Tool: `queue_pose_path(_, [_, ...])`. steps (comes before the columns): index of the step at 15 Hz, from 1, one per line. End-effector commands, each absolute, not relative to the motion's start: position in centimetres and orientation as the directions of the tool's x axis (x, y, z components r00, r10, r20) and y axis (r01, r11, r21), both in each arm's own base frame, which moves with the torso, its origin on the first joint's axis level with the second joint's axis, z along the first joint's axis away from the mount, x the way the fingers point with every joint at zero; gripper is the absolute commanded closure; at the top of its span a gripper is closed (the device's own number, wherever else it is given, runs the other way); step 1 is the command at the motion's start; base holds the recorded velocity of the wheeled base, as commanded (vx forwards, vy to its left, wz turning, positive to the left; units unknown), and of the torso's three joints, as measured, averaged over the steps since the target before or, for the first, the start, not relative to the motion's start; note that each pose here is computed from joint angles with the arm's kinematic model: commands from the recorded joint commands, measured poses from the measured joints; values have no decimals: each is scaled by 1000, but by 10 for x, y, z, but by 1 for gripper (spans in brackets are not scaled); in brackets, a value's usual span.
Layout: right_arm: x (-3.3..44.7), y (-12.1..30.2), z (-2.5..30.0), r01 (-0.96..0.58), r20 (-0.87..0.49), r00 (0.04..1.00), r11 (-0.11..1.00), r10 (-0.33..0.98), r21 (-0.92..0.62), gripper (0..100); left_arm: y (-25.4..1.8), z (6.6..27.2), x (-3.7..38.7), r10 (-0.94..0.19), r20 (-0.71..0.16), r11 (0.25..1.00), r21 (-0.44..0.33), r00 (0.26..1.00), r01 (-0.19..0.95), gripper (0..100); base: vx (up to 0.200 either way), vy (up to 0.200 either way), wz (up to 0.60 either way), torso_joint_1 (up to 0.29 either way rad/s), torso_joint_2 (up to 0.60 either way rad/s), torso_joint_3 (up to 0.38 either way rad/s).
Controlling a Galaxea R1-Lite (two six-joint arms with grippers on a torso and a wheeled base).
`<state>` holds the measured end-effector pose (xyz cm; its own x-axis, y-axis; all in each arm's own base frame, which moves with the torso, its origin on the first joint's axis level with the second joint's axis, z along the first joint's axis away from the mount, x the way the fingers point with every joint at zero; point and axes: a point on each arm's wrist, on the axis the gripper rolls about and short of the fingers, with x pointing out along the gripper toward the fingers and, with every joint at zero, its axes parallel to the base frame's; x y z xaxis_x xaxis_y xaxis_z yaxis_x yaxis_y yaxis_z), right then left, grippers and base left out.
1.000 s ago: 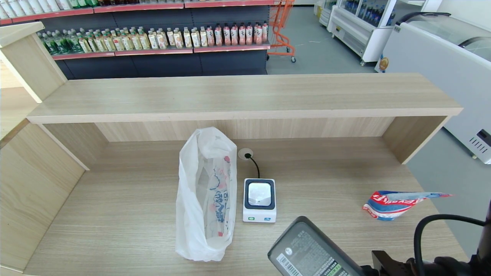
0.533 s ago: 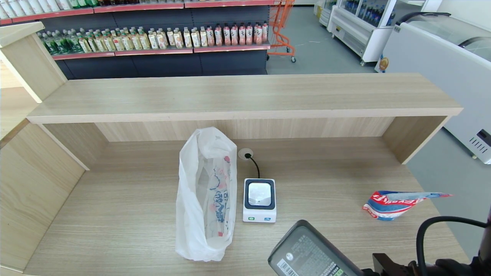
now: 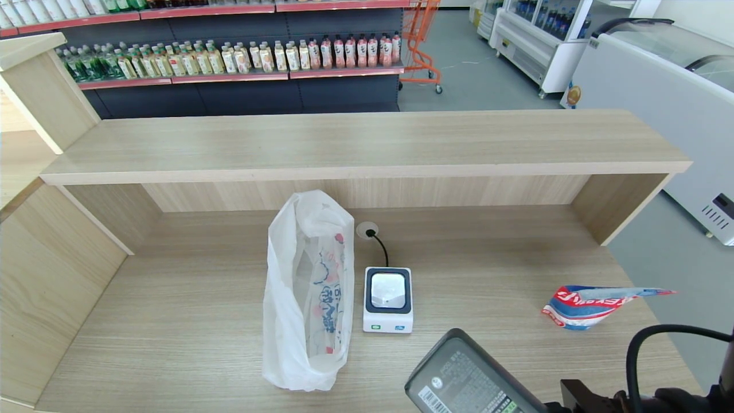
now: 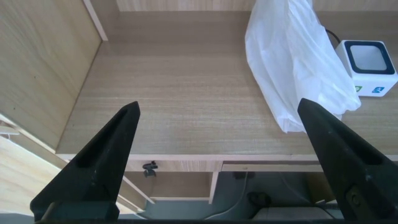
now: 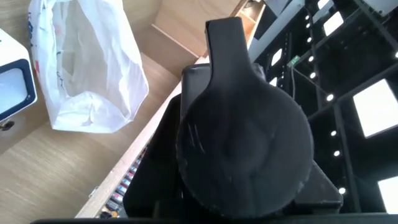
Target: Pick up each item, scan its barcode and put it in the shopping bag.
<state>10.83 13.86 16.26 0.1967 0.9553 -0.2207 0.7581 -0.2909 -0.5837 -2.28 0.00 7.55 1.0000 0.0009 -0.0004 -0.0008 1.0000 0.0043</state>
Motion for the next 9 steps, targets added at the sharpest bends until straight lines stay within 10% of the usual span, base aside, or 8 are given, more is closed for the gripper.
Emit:
queue_pose_path(1, [114,137,171,729,-189,235,-301,953,-614,100,0,75,-23,2,0,1000,5,1000,-2,0,0,0,0,0,0,0])
queue_pose_path(4, [139,97,219,384,69,644,-244,762,-891,100,0,75,-23,2,0,1000,3,1000,-2,0,0,0,0,0,0,0])
queue_pose_path(6, [135,79,217,121,146,885,85,443,-989,100,0,75,-23,2,0,1000,5,1000,-2,0,0,0,0,0,0,0])
queue_pose_path(9, [133,70,212,64,129,984,437,121,-897,100,0,75,-23,2,0,1000,5,1000,-2,0,0,0,0,0,0,0])
